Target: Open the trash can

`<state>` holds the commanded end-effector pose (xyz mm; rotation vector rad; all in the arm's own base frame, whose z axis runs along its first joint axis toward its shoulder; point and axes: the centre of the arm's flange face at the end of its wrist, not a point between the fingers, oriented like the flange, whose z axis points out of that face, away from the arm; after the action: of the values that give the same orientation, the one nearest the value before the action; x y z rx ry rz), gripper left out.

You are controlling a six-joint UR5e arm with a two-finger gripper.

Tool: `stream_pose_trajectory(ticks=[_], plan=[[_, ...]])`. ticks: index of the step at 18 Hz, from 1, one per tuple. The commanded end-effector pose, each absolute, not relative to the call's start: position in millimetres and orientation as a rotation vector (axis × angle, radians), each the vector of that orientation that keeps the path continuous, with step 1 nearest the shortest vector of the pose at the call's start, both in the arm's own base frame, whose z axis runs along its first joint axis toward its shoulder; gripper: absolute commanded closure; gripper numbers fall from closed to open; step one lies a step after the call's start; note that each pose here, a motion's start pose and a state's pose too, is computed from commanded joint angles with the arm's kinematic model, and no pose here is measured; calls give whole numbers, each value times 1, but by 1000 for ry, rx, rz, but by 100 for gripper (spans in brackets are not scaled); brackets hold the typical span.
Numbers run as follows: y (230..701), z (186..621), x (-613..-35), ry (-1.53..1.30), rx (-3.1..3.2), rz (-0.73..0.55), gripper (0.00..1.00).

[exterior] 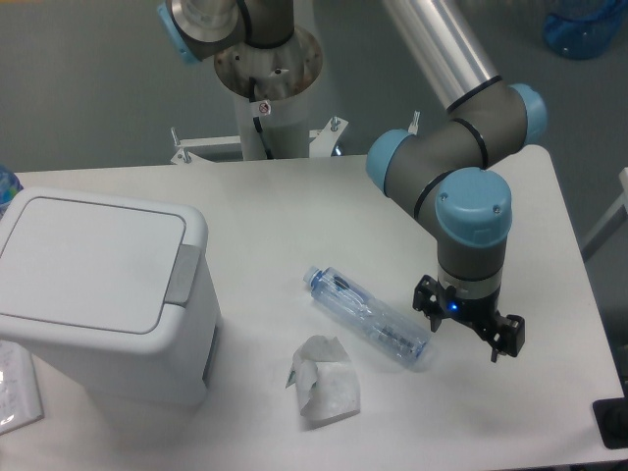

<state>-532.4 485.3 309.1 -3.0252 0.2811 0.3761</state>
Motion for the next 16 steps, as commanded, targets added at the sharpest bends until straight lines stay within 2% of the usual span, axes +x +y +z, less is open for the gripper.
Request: stream_pose_trajectory(ticks=[9, 13, 16], plan=[[489, 310, -532, 267, -3021, 383, 0], [490, 320, -526, 155, -2989, 364, 0], [501, 340, -509, -133, -2882, 283, 0]])
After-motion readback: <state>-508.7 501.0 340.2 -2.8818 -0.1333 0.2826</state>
